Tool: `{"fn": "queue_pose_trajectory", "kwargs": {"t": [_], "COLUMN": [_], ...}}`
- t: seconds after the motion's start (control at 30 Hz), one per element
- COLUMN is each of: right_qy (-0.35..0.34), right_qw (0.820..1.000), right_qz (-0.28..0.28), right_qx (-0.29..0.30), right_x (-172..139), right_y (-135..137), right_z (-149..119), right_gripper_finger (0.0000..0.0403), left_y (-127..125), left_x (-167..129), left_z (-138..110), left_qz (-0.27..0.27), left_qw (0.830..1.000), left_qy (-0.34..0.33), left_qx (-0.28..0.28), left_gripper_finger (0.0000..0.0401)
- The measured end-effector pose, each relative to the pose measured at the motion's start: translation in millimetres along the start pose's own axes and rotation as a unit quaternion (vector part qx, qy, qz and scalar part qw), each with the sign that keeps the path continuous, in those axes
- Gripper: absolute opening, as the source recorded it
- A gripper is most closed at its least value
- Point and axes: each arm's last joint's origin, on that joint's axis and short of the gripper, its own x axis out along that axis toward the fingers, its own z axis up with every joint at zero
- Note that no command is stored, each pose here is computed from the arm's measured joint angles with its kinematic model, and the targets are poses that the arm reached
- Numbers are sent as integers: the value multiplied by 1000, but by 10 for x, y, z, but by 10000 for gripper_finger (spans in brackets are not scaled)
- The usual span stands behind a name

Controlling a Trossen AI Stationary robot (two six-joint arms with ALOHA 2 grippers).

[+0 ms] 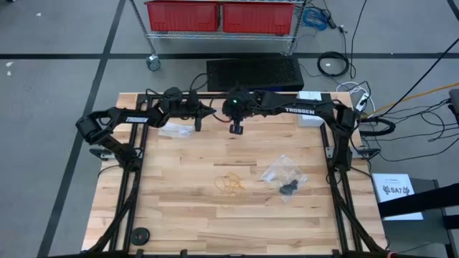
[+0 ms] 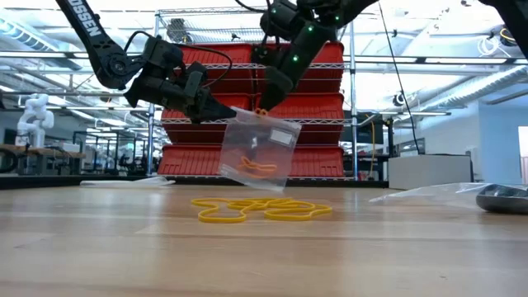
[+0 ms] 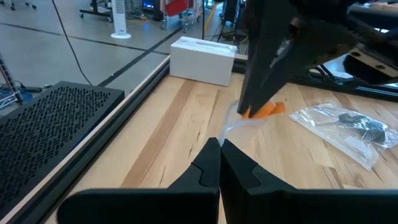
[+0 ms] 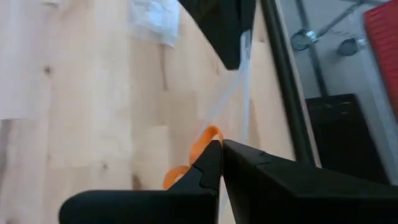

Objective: Sort rubber bands
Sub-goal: Put the orange rubber band into the open transparent zip bag

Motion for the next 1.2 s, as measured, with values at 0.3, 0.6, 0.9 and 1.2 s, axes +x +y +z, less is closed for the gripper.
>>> {"fn": "queue_pose_trajectory", "kwargs": {"t": [0.3, 0.6, 0.9, 1.2], "right_qy": [-1, -1, -12, 41], "right_qw": [998, 998, 998, 996], "right_qz": [13, 16, 10, 16], "right_qx": [66, 66, 69, 80], "right_x": [54, 27, -304, -518], "right_y": [-123, -104, -235, -336], "right_z": [-52, -32, 219, 220], "right_gripper_finger": [27, 133, 166, 164], "left_y": [-51, -60, -59, -60], "left_x": [30, 36, 37, 37], "left_z": [8, 13, 23, 39], "left_qz": [-10, -12, -12, -12], "left_qw": [1000, 1000, 1000, 1000], "left_qy": [-2, -2, -6, -13], "left_qx": [6, 7, 9, 10], "left_gripper_finger": [0, 0, 0, 0]}}
